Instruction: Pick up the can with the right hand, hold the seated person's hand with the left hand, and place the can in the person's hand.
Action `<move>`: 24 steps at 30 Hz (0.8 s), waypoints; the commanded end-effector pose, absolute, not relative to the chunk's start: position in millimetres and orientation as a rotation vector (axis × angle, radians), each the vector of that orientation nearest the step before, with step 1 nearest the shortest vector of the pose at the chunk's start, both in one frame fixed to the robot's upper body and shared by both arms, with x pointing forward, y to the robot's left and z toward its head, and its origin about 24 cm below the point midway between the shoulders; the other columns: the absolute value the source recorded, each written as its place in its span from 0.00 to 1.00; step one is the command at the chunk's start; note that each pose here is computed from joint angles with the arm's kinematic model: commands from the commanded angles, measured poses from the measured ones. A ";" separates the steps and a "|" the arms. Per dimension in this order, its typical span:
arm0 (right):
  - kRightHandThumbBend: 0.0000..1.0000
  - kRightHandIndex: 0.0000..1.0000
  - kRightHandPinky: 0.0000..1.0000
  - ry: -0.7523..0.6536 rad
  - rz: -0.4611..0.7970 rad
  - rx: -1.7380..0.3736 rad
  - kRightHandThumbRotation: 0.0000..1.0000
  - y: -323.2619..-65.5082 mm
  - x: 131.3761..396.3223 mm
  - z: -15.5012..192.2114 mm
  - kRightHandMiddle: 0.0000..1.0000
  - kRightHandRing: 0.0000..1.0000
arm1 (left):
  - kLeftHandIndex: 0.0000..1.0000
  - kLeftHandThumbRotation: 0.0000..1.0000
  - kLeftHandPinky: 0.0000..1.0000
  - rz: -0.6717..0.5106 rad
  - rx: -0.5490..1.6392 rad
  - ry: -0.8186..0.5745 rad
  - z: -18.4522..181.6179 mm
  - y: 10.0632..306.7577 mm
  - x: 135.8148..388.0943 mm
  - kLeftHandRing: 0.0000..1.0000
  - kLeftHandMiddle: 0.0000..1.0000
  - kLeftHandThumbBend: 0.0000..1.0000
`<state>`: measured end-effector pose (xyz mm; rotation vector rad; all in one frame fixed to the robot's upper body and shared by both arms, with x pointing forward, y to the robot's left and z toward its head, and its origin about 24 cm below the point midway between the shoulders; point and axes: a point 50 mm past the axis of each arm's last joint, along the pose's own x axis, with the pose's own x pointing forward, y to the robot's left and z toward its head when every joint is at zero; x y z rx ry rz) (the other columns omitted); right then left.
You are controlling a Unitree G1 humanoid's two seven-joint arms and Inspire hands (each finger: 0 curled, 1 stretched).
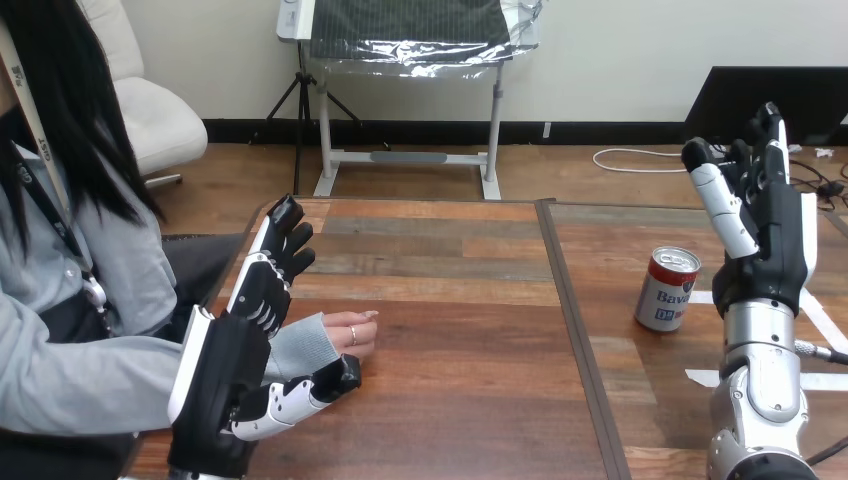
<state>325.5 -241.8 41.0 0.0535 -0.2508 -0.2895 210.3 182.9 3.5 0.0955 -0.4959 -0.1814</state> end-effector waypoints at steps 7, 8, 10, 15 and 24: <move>1.00 1.00 1.00 -0.315 -0.296 0.041 0.53 -249.0 341.7 69.2 1.00 1.00 | 0.97 0.56 0.92 -0.178 0.117 -0.563 15.7 185.1 221.3 0.97 0.99 1.00; 1.00 1.00 1.00 -0.314 -0.300 0.033 0.53 -249.8 341.6 69.5 1.00 1.00 | 0.97 0.56 0.92 -0.180 0.118 -0.564 15.6 185.2 221.3 0.97 0.99 1.00; 1.00 1.00 1.00 -0.312 -0.305 0.026 0.52 -250.4 341.7 69.8 1.00 1.00 | 0.98 0.55 0.92 -0.182 0.120 -0.565 15.5 185.2 221.3 0.97 0.99 1.00; 1.00 1.00 1.00 -0.296 -0.304 0.039 0.49 -255.6 341.0 68.5 1.00 1.00 | 0.97 0.55 0.91 -0.174 0.120 -0.564 14.6 184.9 220.5 0.96 0.97 1.00; 1.00 1.00 1.00 -0.273 -0.308 0.049 0.45 -262.2 339.7 66.5 1.00 1.00 | 0.96 0.54 0.90 -0.177 0.101 -0.554 13.4 182.9 220.3 0.94 0.96 1.00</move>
